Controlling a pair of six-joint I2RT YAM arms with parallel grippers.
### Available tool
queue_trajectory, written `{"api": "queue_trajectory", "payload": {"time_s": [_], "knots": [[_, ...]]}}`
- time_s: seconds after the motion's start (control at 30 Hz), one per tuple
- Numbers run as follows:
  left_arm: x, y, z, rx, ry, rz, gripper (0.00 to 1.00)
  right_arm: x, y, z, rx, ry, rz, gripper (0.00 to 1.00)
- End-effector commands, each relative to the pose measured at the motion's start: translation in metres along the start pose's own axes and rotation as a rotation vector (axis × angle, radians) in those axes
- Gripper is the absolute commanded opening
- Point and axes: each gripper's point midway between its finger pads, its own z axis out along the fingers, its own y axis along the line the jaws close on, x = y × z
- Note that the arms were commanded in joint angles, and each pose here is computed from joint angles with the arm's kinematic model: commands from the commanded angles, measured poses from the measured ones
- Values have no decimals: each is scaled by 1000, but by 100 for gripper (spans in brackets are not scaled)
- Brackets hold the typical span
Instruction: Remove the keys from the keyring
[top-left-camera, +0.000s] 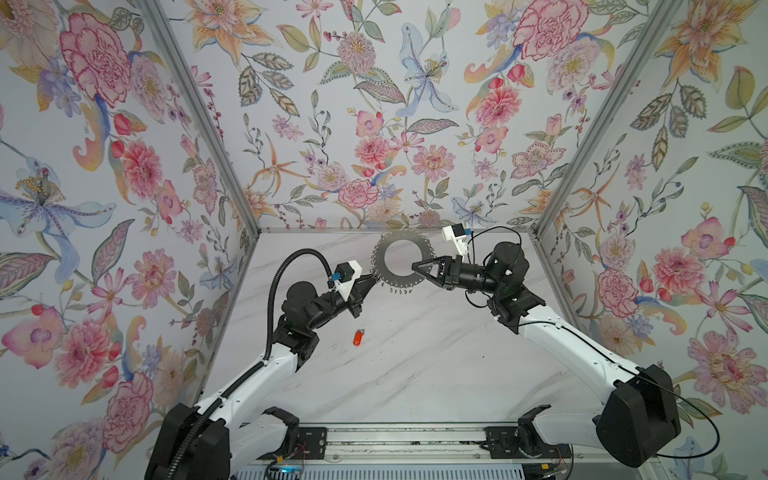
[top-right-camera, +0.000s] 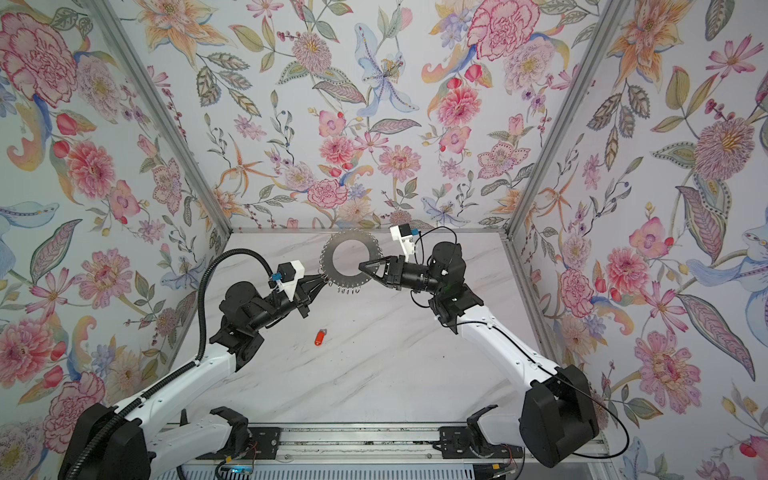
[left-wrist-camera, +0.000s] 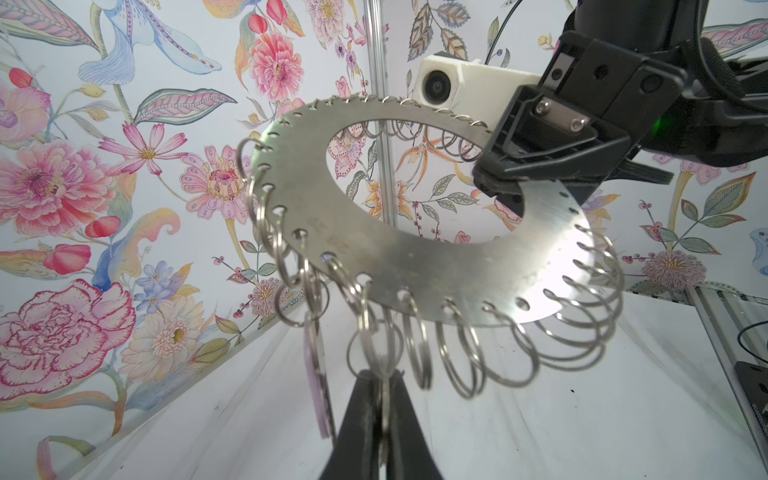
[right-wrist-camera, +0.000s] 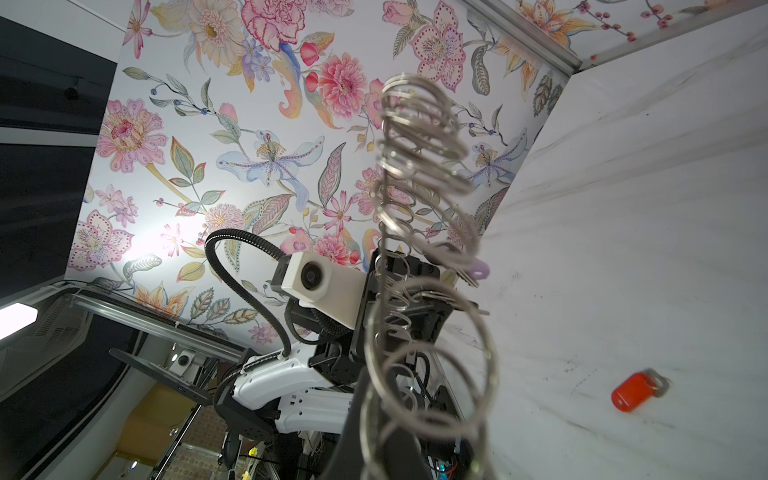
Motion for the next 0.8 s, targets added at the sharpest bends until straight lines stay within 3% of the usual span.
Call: {"api": "queue_trajectory", "payload": {"time_s": [0.0,0.2,0.67,0.77], "knots": [[-1,7,-5,-40,45,34,2,-13,22,-6,-43,-34,-94,0],[-3,22,-13,-134,112,77,0,-13,16,-8,-33,-37,-86,0],[-21,37,-19,-197,207,195,0,-7,-2,-7,-21,-33,-68,0],[-27,37,-16,-179,219,214,0,-3,-8,-3,-28,-27,-56,4]]}}
